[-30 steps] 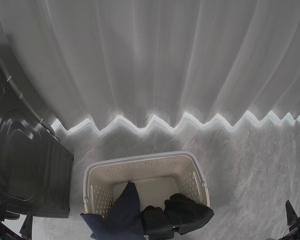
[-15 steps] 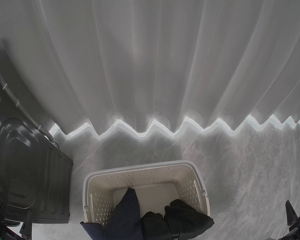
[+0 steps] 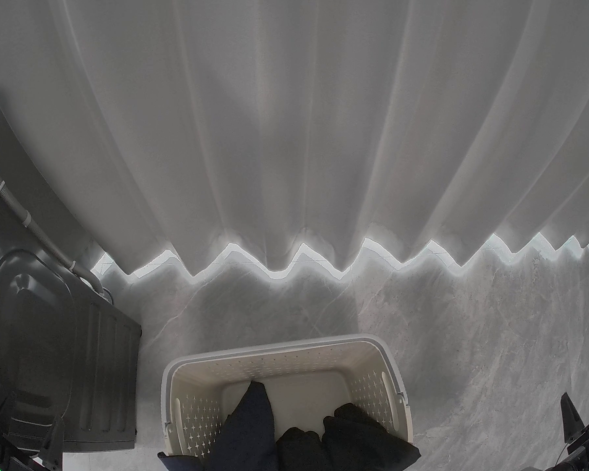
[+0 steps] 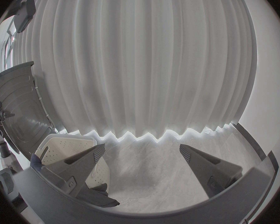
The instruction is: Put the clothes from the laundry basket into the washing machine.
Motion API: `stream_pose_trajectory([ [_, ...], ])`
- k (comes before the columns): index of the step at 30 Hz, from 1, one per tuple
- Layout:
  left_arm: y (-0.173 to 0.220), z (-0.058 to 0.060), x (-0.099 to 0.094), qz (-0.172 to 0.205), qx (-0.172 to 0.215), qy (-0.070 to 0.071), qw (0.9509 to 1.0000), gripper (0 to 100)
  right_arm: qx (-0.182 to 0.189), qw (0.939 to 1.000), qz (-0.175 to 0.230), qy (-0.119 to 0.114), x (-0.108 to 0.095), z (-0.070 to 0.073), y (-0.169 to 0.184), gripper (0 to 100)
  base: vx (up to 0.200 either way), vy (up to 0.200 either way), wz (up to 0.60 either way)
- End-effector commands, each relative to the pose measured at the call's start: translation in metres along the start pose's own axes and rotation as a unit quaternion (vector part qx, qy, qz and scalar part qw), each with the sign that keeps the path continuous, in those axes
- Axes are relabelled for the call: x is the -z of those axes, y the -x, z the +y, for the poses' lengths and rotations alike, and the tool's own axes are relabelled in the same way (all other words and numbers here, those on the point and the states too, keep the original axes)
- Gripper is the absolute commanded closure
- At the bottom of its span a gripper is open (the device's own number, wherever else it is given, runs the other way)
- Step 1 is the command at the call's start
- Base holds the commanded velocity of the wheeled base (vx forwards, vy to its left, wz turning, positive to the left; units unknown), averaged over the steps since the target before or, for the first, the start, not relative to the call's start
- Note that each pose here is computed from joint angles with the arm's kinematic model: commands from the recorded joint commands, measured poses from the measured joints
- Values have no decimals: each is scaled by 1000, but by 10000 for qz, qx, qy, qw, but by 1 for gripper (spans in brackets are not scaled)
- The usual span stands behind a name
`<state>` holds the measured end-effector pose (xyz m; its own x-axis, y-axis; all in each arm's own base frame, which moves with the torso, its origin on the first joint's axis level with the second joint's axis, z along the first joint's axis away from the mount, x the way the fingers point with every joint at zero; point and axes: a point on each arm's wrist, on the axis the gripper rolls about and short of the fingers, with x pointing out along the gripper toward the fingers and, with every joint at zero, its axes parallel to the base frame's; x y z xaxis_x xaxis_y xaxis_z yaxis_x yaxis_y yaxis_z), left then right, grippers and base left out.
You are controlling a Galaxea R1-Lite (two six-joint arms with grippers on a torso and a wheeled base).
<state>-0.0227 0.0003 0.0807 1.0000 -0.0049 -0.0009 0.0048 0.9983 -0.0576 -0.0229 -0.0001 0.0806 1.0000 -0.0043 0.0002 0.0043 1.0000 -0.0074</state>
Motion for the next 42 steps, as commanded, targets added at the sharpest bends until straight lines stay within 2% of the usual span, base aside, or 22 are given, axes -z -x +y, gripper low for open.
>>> stream_pose_trajectory([
  [1, 0, 0, 5, 11, -10, 3, 10000, 0, 1, 10000, 32, 1, 5, 0, 0, 0, 0, 0, 0],
  [37, 0, 0, 5, 19, -3, 3, 10000, 0, 1, 10000, 32, 1, 5, 0, 0, 0, 0, 0, 0],
  [42, 0, 0, 5, 19, -3, 3, 10000, 0, 1, 10000, 32, 1, 5, 0, 0, 0, -200, 0, 0],
])
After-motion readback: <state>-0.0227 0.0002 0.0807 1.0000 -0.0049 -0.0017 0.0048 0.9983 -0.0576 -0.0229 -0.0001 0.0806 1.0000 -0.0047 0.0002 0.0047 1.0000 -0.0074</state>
